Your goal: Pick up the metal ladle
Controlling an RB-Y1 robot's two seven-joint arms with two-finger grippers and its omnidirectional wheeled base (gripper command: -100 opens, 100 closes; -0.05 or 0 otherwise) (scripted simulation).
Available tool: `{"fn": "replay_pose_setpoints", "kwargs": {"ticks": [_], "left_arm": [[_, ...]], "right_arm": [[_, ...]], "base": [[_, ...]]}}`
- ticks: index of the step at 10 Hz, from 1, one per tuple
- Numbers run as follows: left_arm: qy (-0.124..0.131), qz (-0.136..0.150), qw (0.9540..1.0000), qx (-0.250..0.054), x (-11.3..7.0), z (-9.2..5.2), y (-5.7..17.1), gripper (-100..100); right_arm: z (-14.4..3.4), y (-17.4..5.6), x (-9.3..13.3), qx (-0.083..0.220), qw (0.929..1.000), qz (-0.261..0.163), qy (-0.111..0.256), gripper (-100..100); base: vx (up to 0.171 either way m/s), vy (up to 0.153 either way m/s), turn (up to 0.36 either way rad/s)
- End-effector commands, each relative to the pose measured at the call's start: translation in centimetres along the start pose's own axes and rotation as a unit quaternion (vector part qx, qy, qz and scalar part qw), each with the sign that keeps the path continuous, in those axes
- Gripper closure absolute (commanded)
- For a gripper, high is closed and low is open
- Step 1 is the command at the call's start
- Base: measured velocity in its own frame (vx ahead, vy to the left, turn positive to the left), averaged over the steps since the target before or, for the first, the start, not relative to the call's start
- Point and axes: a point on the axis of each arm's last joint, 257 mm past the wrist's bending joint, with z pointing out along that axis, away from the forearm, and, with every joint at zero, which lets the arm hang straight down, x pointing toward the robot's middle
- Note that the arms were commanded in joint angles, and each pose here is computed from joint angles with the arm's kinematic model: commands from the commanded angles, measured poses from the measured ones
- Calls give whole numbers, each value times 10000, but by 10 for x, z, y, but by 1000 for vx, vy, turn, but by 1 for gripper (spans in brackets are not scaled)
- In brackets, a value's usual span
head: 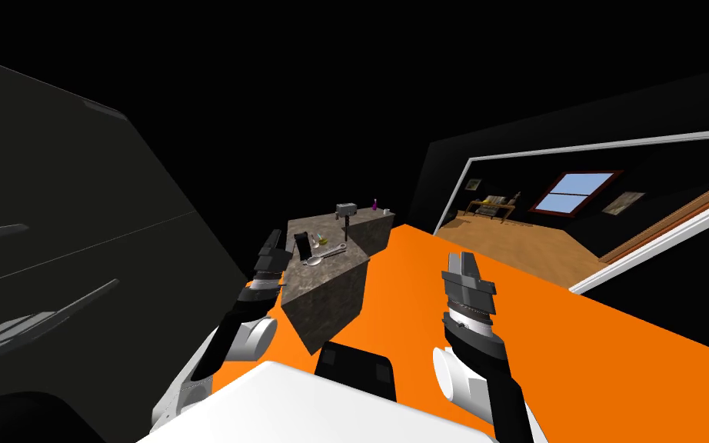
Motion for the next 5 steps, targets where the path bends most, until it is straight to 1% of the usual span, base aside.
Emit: {"fn": "replay_pose_setpoints", "kwargs": {"ticks": [1,3,4,5], "left_arm": [[0,125,9996,-268,-11,-2,12,-100],[-33,298,9976,-625,-30,-5,28,-100],[-37,298,9973,-676,-30,-5,31,-100],[-69,384,9953,-886,-41,-8,40,-100]], "right_arm": [[0,0,0,0,10000,0,0,0],[0,0,0,0,10000,0,0,0],[0,0,0,0,10000,0,0,0],[0,0,0,0,10000,0,0,0]], "base": [[116,-166,-3],[128,-196,-4],[79,-124,7],[55,-111,-14]]}}
